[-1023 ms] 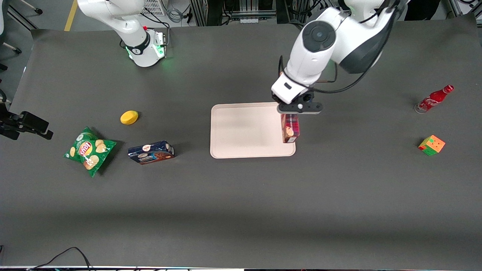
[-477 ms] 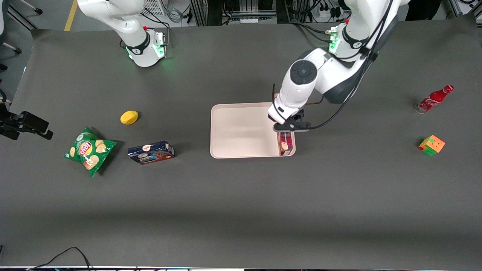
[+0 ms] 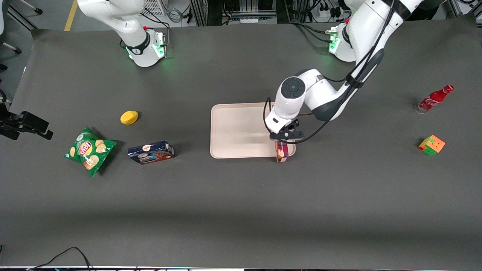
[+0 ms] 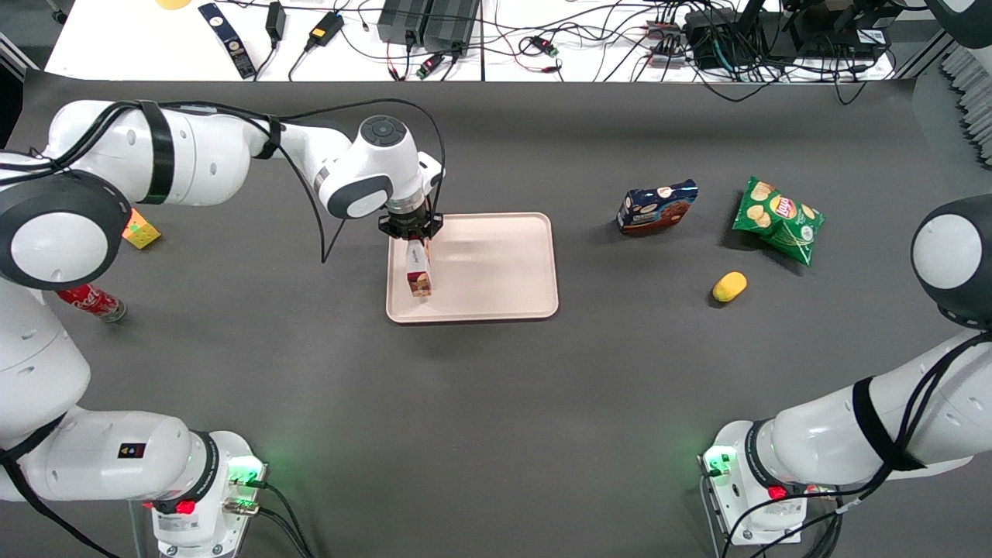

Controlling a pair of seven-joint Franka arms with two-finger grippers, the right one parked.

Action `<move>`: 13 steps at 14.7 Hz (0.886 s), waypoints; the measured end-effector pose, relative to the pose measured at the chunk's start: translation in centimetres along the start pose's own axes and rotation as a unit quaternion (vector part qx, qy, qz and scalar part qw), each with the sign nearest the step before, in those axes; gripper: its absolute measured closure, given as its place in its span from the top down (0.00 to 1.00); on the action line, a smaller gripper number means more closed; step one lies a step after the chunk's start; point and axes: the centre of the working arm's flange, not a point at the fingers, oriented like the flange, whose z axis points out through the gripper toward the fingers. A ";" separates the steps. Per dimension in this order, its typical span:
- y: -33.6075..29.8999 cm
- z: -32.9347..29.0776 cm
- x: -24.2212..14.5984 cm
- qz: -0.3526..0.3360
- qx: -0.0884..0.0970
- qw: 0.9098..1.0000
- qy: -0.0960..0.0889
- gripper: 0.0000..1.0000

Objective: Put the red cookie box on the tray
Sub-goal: 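Lower the cookie box onto the tray and open the left gripper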

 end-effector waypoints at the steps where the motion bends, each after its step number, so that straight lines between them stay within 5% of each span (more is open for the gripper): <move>1: 0.3 0.0 -0.2 0.004 0.000 1.000 0.000 0.22; 11: 1.4 1.1 -2.8 0.023 0.011 1.000 -0.012 0.22; 13: 1.3 1.2 -2.8 0.022 0.012 1.000 -0.013 0.30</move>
